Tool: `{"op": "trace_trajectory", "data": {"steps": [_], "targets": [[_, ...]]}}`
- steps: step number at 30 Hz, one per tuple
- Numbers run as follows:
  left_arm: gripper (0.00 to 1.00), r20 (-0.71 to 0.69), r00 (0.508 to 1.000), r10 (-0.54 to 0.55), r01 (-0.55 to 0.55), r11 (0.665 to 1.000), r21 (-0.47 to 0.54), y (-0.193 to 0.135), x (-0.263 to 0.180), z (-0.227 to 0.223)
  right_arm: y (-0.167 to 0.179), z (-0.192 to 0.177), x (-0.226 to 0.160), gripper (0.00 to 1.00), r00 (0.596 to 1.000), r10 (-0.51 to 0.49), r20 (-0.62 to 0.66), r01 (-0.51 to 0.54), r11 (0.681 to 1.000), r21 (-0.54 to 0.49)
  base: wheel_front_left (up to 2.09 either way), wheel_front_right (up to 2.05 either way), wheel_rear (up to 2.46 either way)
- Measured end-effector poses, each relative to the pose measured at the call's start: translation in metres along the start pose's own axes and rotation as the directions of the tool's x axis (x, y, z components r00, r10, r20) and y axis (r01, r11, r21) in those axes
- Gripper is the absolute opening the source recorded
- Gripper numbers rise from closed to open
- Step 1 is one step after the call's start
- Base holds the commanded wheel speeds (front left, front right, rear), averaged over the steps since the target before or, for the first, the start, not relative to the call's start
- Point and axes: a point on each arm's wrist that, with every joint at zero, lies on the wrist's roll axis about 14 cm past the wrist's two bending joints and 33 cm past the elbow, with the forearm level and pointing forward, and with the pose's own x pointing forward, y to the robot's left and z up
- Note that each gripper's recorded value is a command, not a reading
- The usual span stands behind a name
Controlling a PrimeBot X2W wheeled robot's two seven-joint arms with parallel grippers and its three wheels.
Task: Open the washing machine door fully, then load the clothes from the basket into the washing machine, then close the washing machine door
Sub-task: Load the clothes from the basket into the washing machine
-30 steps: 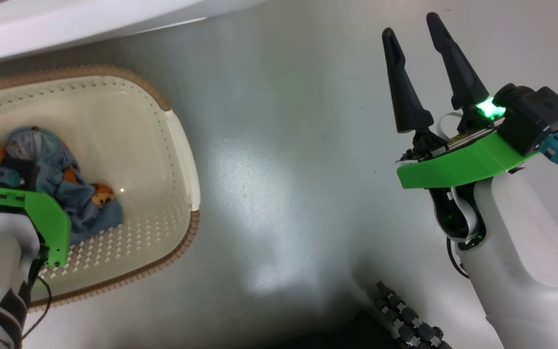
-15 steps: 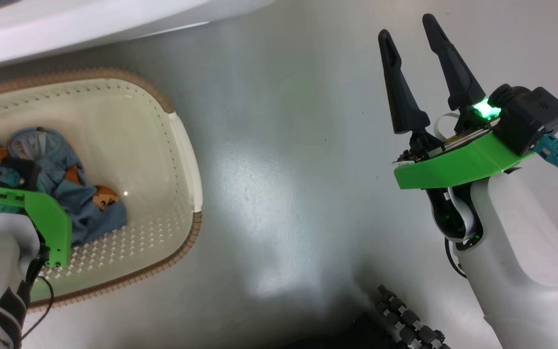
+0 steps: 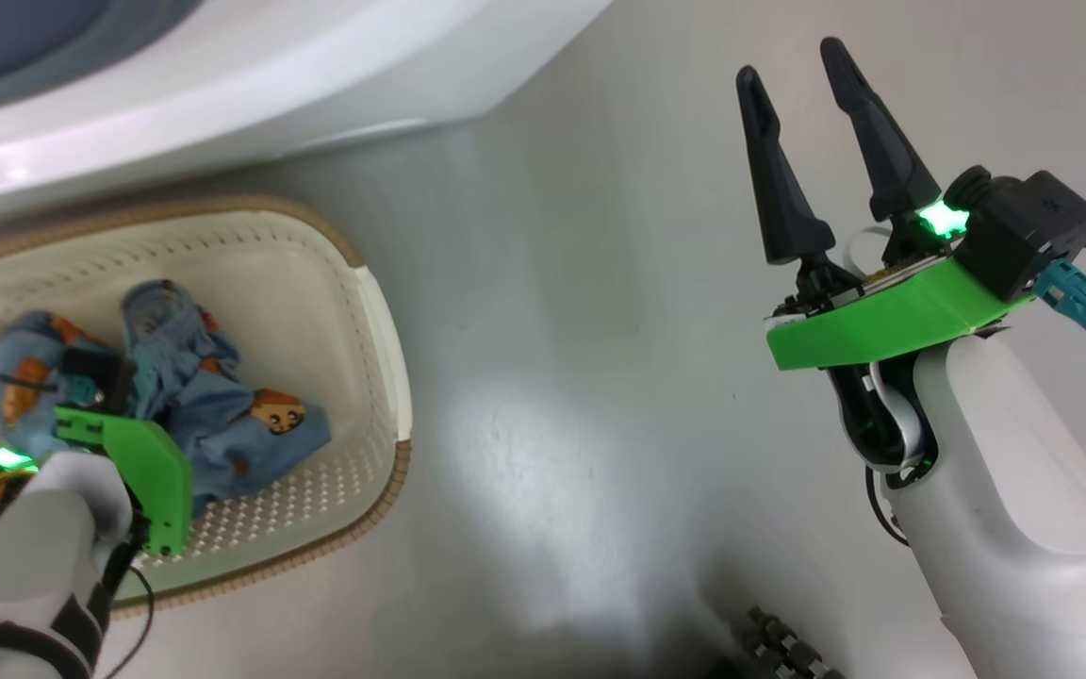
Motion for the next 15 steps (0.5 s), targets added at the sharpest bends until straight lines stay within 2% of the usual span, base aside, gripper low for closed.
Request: {"op": "trace_trajectory", "data": {"steps": [7,15], "targets": [[0.0,0.128,0.992,-0.012,0.016,0.999,-0.032,-0.009,-0.028,0.025,0.006,0.027,-0.008,1.0,0.999,0.01,0.047,-0.01,1.0,-0.001,0.0,0.0,0.0],[0.0,0.282,0.959,-0.011,0.034,0.996,-0.078,-0.022,-0.068,0.053,0.008,0.049,-0.033,1.0,0.997,0.003,0.073,-0.003,1.0,-0.002,0.0,0.0,0.0]]}}
